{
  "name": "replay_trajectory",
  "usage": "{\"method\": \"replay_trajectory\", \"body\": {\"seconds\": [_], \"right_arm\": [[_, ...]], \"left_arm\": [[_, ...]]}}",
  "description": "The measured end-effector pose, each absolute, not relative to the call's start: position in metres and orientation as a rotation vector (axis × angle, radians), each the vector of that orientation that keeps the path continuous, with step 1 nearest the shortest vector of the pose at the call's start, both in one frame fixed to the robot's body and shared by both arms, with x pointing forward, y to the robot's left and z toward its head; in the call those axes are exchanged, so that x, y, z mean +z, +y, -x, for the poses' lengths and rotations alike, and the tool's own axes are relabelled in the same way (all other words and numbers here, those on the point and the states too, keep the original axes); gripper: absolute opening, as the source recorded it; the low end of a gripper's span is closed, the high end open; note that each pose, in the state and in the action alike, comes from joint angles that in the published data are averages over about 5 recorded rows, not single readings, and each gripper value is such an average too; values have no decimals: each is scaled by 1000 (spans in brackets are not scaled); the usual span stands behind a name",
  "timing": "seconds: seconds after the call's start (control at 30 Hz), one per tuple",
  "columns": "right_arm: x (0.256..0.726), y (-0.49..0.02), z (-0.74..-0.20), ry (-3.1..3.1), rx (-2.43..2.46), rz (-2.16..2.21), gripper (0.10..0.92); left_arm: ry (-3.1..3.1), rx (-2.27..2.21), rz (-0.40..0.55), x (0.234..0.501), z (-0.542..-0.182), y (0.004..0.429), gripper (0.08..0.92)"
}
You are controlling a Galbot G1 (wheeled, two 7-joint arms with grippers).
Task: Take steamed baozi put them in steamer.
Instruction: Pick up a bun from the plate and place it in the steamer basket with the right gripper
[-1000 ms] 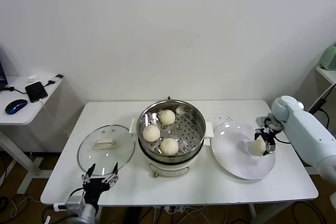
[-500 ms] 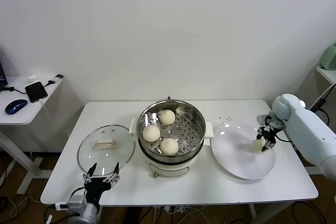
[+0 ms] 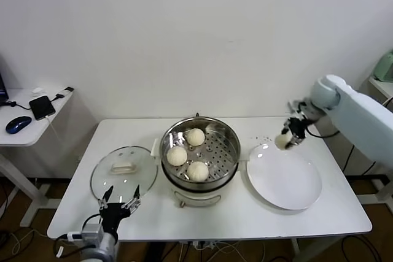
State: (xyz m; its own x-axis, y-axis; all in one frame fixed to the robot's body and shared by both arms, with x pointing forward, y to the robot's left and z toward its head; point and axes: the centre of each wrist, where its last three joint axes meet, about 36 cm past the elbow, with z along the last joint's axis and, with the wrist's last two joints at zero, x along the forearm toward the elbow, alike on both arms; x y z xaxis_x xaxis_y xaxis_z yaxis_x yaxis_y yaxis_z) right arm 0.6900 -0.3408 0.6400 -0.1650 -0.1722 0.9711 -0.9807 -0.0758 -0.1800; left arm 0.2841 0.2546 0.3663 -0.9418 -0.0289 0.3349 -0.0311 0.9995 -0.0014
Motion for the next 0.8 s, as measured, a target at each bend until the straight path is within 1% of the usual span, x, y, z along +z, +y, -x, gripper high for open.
{"method": "replay_trajectory", "body": {"seconds": [0.17, 0.33, 0.5, 0.8], "right_arm": [[688, -286, -689, -1451, 1318, -1350, 526], [710, -234, -687, -1449, 1285, -1367, 526], [709, -186, -686, -1420, 1256, -1358, 526], [676, -127, -681, -1356, 1243, -1314, 526]], "left_arm": [[-2815, 2, -42, 369, -286, 254, 823], [-2832, 1, -51, 375, -287, 256, 823], [-2844, 6, -52, 380, -286, 257, 823], [-2860, 14, -47, 384, -287, 256, 823]]}}
